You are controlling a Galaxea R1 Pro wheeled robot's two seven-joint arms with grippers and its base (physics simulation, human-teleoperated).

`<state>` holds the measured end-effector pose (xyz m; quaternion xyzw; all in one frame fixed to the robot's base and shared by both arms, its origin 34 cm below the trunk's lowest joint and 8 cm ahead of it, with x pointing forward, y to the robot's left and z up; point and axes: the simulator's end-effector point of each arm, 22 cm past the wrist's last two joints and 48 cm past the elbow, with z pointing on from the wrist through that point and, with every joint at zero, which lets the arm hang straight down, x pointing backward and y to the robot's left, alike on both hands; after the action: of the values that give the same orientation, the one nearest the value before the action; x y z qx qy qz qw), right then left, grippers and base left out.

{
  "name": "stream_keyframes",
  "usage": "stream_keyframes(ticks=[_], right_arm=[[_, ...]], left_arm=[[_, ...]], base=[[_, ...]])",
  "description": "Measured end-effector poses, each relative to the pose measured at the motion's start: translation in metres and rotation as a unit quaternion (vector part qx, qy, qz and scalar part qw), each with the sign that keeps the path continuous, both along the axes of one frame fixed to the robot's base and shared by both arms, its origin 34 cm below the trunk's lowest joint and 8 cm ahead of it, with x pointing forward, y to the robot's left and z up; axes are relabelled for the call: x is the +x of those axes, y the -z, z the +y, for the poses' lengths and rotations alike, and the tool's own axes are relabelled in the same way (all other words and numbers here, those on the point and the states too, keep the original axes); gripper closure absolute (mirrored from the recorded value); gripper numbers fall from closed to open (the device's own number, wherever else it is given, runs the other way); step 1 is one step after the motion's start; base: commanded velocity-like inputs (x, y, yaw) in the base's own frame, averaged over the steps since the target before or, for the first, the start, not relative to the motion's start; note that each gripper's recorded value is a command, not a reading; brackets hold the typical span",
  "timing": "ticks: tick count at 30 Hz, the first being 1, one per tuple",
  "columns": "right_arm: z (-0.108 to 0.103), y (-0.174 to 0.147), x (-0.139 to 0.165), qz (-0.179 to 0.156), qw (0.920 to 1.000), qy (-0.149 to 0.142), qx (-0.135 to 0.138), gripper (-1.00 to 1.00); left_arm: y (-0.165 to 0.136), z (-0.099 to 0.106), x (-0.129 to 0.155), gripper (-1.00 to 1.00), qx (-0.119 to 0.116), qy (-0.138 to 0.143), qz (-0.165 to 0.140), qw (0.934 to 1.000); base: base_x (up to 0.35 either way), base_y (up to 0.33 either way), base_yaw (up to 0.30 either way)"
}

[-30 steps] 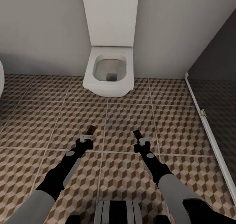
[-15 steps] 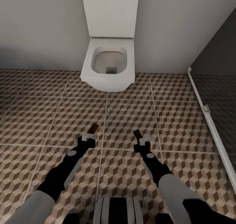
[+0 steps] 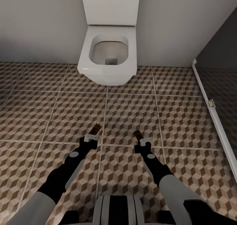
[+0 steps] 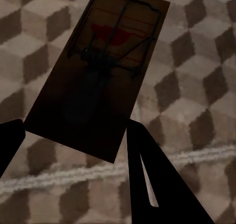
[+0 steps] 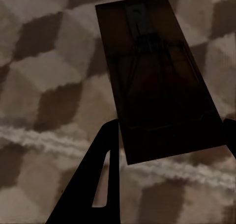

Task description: Take the four mousetraps from the cabinet in the bathroom and place them on the bathroom floor. Make sure all four end up on the same floor surface, and ensure that at least two of them are either under or directly next to the same bathroom sink.

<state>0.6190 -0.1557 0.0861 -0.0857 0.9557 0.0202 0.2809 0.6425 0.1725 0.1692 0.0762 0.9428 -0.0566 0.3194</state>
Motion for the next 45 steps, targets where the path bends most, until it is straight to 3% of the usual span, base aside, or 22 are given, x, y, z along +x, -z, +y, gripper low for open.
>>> stream_keyframes(ticks=[9, 45], right_arm=[[0.000, 0.010, -0.008, 0.007, 1.0000, 0.000, 0.000, 1.00], [0.000, 0.012, -0.011, 0.007, 1.0000, 0.000, -0.001, 1.00]], left_arm=[[0.012, 0.000, -0.008, 1.00, 0.000, 0.000, 0.012, 0.9999], [0.015, -0.001, -0.011, 1.00, -0.001, 0.000, 0.016, 0.9999]], base=[[0.000, 0.000, 0.000], [0.000, 0.000, 0.000]])
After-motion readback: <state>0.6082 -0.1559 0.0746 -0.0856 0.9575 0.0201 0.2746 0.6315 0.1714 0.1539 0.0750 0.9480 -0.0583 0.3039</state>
